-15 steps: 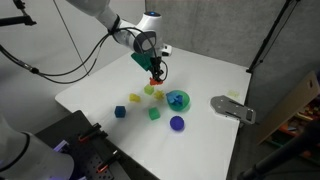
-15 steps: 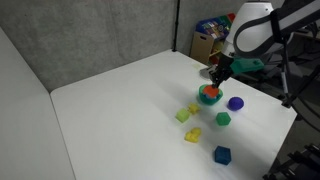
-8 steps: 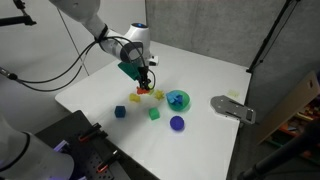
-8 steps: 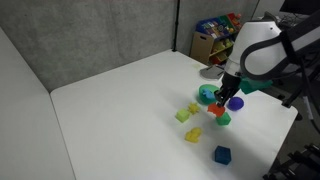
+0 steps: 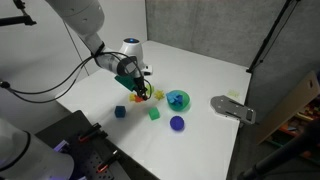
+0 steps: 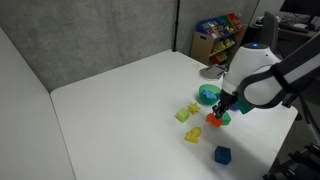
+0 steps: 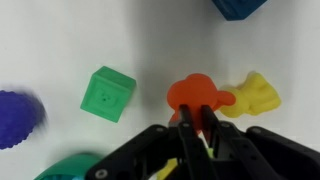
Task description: Remove the orange toy from the green bowl and put it on the table
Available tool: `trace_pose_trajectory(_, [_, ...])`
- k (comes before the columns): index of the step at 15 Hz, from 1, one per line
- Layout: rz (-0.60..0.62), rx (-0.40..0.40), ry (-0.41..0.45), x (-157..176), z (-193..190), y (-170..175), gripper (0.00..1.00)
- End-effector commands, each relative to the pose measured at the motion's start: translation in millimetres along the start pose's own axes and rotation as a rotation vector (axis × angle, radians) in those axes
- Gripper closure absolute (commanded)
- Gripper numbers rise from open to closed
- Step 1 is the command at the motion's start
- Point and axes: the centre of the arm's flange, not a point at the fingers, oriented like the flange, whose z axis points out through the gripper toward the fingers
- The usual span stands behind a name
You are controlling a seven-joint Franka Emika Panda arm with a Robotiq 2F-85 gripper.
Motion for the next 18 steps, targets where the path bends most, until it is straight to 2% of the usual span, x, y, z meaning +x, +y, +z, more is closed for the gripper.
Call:
trace_pose_trajectory(1, [0.000,-0.045,0.036,2,22,3,0.95])
trace_pose_trajectory(9, [-0.014,-0.097,0.061,-2,43,11,0.94])
trace_pose_trajectory(10, [-0.015,-0.093,0.056,-3,43,11,0.59])
trace_pose_trajectory(11, [-0.018,-0.092,0.053,-3,43,11,0.59])
trace_pose_trajectory(18, [0.025,-0.096,-0.006,6,33,18,0.04])
